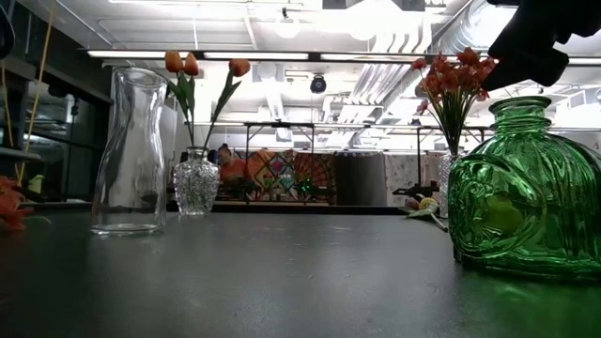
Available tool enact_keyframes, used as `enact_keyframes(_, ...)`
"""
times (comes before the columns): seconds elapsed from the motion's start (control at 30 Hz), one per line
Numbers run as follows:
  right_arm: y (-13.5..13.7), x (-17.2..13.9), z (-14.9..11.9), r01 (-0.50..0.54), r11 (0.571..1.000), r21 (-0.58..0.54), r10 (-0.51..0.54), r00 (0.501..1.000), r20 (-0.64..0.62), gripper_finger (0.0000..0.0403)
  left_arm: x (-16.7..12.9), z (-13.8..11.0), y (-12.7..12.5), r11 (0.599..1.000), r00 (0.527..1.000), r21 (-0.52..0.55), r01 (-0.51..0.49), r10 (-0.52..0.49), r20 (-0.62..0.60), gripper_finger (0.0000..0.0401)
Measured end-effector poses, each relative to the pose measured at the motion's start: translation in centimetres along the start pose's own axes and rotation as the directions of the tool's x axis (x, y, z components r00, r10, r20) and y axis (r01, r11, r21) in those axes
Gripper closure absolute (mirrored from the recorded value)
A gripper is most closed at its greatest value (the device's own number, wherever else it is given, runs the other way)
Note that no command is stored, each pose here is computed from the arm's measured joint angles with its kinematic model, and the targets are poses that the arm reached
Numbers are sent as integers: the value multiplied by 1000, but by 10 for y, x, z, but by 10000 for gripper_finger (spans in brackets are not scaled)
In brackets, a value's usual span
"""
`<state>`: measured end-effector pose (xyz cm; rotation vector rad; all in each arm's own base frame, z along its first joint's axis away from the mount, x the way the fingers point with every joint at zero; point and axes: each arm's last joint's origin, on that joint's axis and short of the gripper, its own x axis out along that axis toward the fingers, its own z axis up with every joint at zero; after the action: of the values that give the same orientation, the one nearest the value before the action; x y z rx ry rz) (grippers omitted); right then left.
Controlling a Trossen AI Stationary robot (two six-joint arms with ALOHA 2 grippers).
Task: Sort flowers into vase by color
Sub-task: Put the red flowers into the top right transparent vase
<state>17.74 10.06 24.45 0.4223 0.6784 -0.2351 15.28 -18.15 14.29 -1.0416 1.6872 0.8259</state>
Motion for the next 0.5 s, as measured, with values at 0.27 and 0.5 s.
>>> enact_keyframes(0.27,0,0,0,3,1000,-2,-3,1000,-3,181,0,1,5,999,999,10,-53,53,2,233)
enact_keyframes(0.5,0,0,0,4,1000,-2,-4,1000,-3,181,1,1,2,1000,1000,17,-26,26,16,233)
